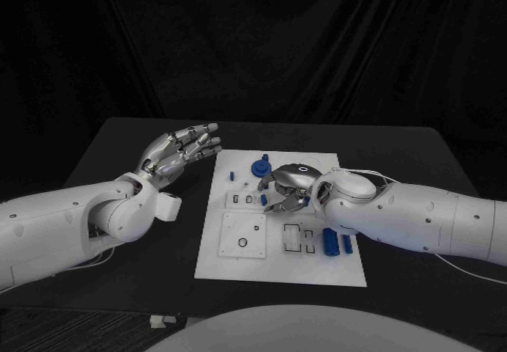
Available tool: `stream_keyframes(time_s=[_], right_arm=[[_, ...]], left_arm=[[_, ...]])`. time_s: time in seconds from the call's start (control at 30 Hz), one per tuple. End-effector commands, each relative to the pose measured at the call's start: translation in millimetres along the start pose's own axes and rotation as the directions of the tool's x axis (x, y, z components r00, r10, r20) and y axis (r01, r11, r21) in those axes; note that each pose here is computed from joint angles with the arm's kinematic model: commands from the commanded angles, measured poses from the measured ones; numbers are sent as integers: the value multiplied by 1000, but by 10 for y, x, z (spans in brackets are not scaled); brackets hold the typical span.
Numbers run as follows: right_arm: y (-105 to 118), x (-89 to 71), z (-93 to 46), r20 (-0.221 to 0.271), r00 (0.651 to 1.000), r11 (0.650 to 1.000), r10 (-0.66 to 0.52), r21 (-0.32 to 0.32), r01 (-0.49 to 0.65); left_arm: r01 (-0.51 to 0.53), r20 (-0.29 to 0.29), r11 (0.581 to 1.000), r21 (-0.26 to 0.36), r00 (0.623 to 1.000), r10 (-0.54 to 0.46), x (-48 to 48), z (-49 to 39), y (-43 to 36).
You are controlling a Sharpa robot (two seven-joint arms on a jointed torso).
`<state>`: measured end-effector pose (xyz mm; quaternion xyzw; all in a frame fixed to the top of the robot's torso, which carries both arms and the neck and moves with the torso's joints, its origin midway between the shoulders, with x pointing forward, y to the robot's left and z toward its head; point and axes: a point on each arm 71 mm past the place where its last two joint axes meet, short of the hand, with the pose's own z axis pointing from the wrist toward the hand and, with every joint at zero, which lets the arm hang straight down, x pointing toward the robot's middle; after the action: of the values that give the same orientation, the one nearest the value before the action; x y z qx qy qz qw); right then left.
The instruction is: Assemble the parts on the task board
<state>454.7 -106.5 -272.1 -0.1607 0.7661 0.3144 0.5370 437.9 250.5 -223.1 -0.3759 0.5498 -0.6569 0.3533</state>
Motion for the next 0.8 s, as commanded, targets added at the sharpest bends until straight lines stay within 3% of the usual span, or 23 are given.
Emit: stream_keyframes(time_s=[0.03, 0.17, 0.37, 0.53, 0.63, 0.8], right_arm=[[-18, -47, -38, 68, 998, 1000, -14, -6, 15], [-21, -190, -103, 168, 986, 999, -21, -37, 28], [-14, -562, -259, 345, 938, 991, -32, -108, 73], [-16, -937, -490, 483, 875, 978, -12, -175, 110], [-33, -1074, -592, 535, 845, 975, 15, -195, 107], [-145, -1328, -817, 637, 765, 974, 90, -216, 65]], left_arm=[[7, -9, 1000, 10, 1000, -7, 19, 2, -4], [4, -4, 1000, 9, 1000, -4, 10, -8, -8], [2, -1, 1000, 8, 1000, -2, 12, -10, -9], [-4, 0, 1000, 8, 1000, 4, 22, -12, -13], [-24, -4, 1000, 14, 1000, 25, 25, -16, -24], [-129, -20, 991, 41, 991, 130, 21, 39, -124]])
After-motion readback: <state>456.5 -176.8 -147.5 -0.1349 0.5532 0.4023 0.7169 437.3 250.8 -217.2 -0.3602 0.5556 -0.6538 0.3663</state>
